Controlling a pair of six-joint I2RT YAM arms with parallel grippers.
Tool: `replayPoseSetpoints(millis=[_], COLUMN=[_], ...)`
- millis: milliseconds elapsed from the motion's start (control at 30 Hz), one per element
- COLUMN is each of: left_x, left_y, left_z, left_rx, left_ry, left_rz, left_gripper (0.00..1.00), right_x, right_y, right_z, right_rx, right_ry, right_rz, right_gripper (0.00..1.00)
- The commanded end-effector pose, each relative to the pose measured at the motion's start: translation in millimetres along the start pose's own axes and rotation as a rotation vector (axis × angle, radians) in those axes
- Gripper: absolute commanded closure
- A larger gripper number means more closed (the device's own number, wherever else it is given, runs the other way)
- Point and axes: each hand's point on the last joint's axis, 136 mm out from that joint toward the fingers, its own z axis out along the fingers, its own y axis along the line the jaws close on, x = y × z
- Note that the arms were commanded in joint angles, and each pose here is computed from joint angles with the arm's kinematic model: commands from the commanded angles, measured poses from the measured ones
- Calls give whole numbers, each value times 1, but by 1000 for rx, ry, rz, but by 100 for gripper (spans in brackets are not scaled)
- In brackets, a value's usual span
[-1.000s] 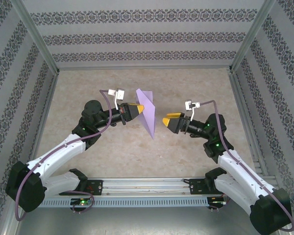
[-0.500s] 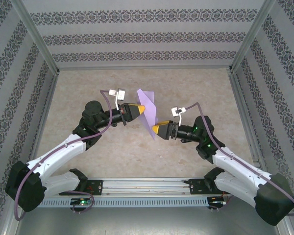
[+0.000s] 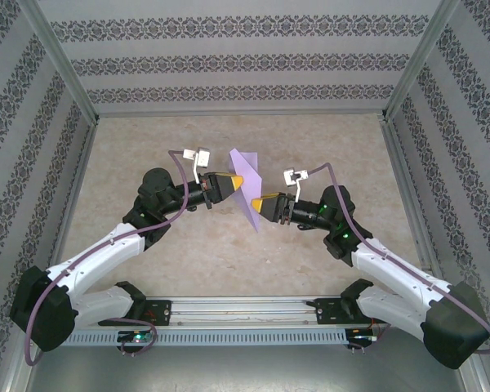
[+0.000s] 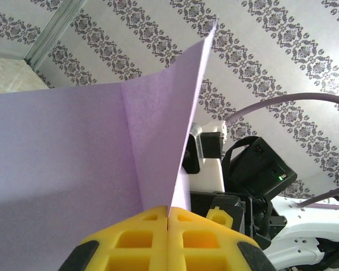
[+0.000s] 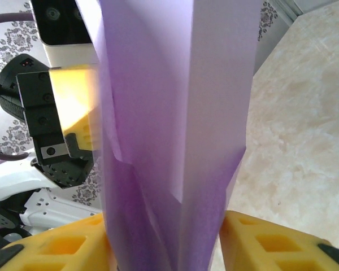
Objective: Fold a paper plane with a square sheet of paper (fold left side to right side)
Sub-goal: Turn over the paper at the center of the table.
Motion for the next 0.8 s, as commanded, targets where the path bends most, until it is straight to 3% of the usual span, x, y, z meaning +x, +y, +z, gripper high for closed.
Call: replayPoseSetpoints(millis=[0, 300, 533, 767], left_x=[-4, -3, 0, -1], left_y=[-12, -6, 4, 15], left_z=[3, 3, 1, -17], left_rx=[46, 28, -14, -152], left_ry=[-21, -26, -31, -46], left_rz=[15, 13, 19, 83], left_gripper=[94, 93, 76, 64], right_x=[-15, -21, -22, -16], right_y=[16, 17, 17, 7], right_z=[2, 1, -3, -9], right_rx=[-31, -17, -1, 68], right_ry=[-35, -46, -55, -45], right_rz=[-67, -86, -97, -108], right_gripper=[56, 72, 83, 92])
